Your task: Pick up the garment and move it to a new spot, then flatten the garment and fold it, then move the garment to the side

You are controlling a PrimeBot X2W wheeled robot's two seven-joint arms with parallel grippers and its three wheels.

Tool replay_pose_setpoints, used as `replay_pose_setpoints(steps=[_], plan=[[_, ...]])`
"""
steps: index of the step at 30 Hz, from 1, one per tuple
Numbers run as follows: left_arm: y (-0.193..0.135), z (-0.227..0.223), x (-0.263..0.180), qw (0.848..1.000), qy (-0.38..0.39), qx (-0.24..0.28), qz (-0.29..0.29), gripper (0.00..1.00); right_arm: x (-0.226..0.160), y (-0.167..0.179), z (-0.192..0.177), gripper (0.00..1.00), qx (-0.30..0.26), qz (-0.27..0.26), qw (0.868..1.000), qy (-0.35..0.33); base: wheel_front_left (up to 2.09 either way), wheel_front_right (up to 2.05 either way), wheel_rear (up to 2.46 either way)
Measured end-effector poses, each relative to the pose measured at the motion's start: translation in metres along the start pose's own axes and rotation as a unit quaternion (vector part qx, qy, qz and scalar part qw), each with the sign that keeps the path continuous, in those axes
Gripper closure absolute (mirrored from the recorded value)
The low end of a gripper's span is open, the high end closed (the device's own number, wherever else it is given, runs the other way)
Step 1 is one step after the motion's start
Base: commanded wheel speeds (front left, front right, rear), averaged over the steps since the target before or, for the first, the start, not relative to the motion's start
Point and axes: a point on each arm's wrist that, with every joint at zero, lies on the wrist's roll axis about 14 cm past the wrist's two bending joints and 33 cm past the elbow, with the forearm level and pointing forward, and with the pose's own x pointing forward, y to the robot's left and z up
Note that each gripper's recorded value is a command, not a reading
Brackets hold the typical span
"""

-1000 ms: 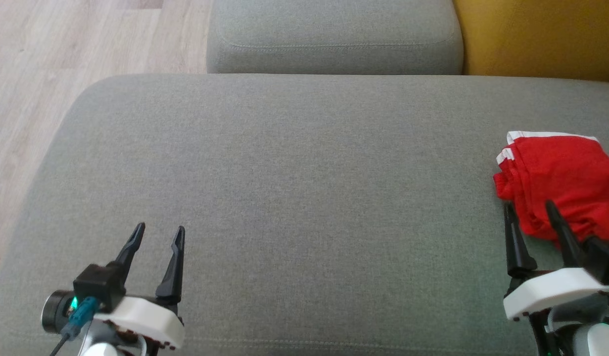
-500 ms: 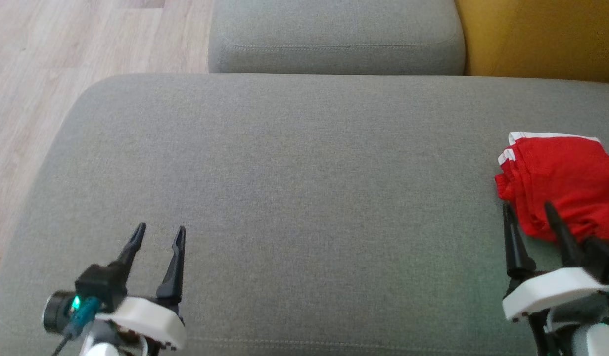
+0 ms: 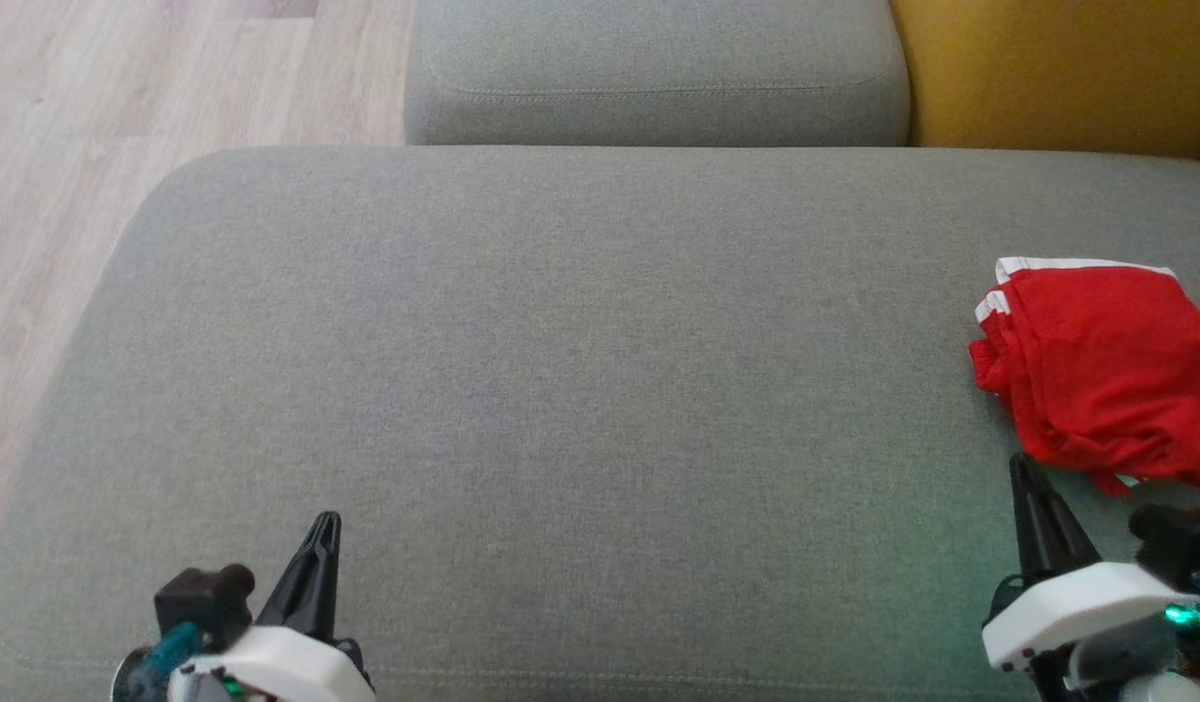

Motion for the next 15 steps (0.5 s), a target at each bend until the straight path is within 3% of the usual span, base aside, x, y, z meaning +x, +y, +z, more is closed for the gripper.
replay_pose_setpoints(steps=[15], plan=[[0.0054, -0.0008, 0.0079, 0.996, 0.013, -0.088, 0.015, 1.0, 0.0013, -0.0029, 0.0001, 1.0, 0.089, 0.0, 0.996, -0.007, 0.0, 0.0, 0.0]])
